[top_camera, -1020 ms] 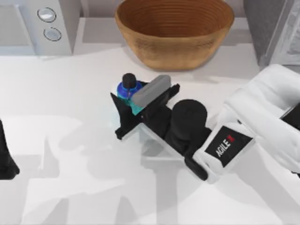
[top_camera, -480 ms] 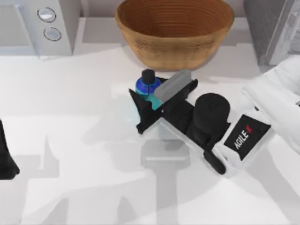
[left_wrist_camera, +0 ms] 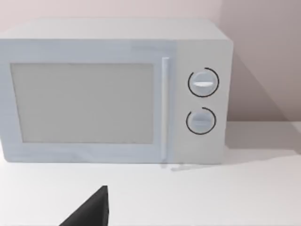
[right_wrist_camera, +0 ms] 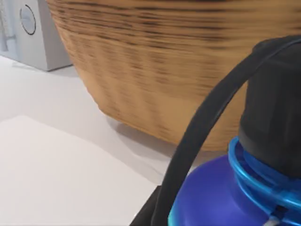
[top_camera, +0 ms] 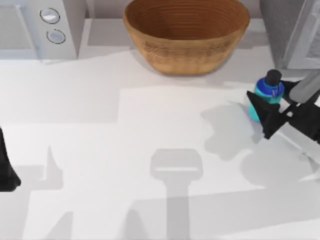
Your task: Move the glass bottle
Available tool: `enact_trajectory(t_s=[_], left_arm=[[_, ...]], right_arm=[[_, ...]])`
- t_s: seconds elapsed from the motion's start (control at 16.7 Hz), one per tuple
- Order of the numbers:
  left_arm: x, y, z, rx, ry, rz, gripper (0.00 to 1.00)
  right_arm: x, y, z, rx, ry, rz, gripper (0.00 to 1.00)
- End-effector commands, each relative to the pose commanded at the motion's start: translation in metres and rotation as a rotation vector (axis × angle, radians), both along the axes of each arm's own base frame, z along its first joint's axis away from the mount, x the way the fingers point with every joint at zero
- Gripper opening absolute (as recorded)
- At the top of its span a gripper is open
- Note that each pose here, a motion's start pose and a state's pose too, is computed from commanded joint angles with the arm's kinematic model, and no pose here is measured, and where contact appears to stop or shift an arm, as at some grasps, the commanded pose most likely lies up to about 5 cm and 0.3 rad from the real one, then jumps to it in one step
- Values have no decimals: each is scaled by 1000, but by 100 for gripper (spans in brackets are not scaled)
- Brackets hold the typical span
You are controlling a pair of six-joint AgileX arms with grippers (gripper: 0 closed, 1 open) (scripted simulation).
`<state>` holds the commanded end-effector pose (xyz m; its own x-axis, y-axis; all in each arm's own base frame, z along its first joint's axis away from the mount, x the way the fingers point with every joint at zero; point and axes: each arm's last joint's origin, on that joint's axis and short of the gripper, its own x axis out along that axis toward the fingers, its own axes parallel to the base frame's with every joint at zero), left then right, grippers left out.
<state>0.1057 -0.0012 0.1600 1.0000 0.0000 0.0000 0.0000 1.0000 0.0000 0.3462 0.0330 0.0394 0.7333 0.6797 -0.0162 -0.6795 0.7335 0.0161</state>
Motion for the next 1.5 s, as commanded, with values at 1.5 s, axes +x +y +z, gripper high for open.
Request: enact_trajectory(t_s=[1.5], left_arm=[[0,0,0,0,0,0,100]], right_arm=[[-15,-46,-11,-1,-19,-11,8]])
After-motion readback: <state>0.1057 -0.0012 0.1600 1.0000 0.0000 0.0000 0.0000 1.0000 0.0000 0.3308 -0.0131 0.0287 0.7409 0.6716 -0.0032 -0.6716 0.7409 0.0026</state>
